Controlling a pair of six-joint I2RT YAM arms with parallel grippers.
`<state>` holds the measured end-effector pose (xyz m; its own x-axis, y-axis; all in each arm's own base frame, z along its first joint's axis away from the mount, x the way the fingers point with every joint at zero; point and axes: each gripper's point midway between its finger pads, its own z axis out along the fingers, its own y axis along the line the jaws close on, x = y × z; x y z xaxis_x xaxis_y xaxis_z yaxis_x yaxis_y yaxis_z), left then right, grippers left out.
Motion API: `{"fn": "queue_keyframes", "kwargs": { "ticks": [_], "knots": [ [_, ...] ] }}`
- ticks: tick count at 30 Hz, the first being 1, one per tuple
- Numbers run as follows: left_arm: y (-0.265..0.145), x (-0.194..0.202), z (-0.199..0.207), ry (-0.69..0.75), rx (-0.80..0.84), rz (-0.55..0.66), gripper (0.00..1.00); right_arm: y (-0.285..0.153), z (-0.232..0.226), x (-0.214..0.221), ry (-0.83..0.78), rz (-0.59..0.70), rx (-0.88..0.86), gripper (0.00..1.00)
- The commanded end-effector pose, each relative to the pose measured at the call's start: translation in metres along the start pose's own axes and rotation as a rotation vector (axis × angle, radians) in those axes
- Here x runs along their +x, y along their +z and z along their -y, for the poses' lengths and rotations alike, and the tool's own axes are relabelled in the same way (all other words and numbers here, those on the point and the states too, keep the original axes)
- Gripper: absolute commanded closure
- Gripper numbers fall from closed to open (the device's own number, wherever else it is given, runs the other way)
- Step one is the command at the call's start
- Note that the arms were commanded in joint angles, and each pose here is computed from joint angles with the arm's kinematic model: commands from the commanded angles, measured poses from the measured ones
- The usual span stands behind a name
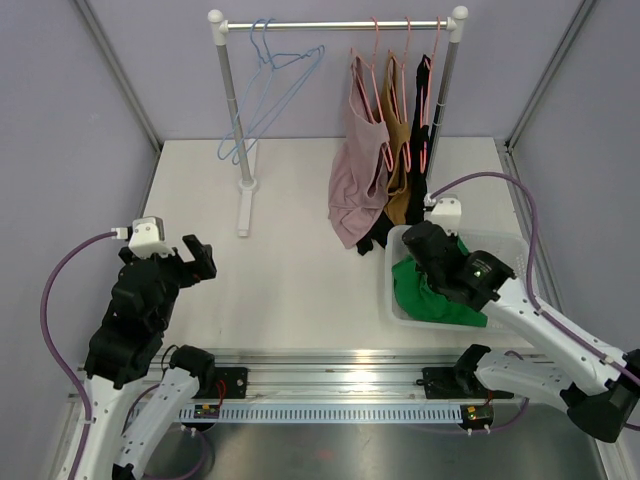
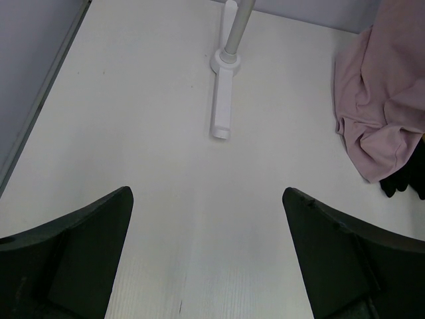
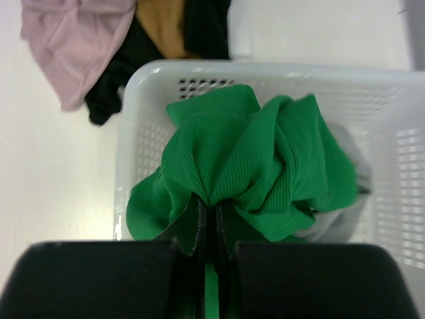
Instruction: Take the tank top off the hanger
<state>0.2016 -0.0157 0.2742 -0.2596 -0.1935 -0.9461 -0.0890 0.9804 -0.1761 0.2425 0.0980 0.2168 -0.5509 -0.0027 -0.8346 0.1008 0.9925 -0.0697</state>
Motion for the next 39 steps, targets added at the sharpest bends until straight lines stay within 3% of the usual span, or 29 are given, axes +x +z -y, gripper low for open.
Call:
{"fn": "queue_keyframes", "kwargs": {
  "ticks": [1,8,14,18,19,20,22,23,27,32,33,35,39],
  "knots": [
    [0.006,-0.007,0.006,-0.013,0.023,0.030,0.01,0.016,-0.046,0.023,0.138,-0.072,-0.155,1.00],
    [0.008,-0.007,0.008,-0.010,0.027,0.021,0.01,0.054,-0.042,0.091,0.253,-0.262,-0.119,1.00],
    [0.007,-0.006,0.009,-0.009,0.039,0.016,0.01,0.065,-0.052,0.117,0.286,-0.383,-0.182,1.00],
    [0.002,-0.013,0.028,-0.017,0.128,-0.012,0.01,0.054,-0.051,0.106,0.257,-0.390,-0.204,0.98],
    [0.003,-0.014,0.033,-0.023,0.147,-0.022,0.01,0.052,-0.045,0.099,0.252,-0.364,-0.183,0.92],
    [-0.001,-0.025,0.040,-0.044,0.174,-0.010,0.01,0.043,-0.043,0.075,0.272,-0.307,-0.195,0.73],
    [-0.003,-0.031,0.054,-0.065,0.235,-0.026,0.01,0.033,-0.022,0.060,0.249,-0.263,-0.128,0.52],
    [-0.003,-0.040,0.061,-0.093,0.253,-0.032,0.01,0.021,-0.016,0.034,0.272,-0.199,-0.132,0.32],
    [0.003,-0.066,0.090,-0.141,0.333,-0.049,0.01,-0.008,0.015,-0.003,0.235,-0.117,-0.063,0.01],
    [0.016,-0.089,0.148,-0.102,0.382,-0.081,0.01,-0.044,0.033,-0.043,0.236,-0.016,-0.086,0.01],
    [0.033,-0.083,0.161,-0.063,0.328,-0.104,0.01,-0.050,0.034,-0.047,0.226,-0.006,-0.105,0.00],
    [0.025,-0.105,0.199,-0.053,0.390,-0.082,0.01,-0.066,0.031,-0.051,0.248,0.021,-0.185,0.00],
    [0.055,-0.125,0.264,-0.026,0.417,-0.078,0.01,-0.092,0.015,-0.055,0.306,0.108,-0.397,0.01]
  ]
}}
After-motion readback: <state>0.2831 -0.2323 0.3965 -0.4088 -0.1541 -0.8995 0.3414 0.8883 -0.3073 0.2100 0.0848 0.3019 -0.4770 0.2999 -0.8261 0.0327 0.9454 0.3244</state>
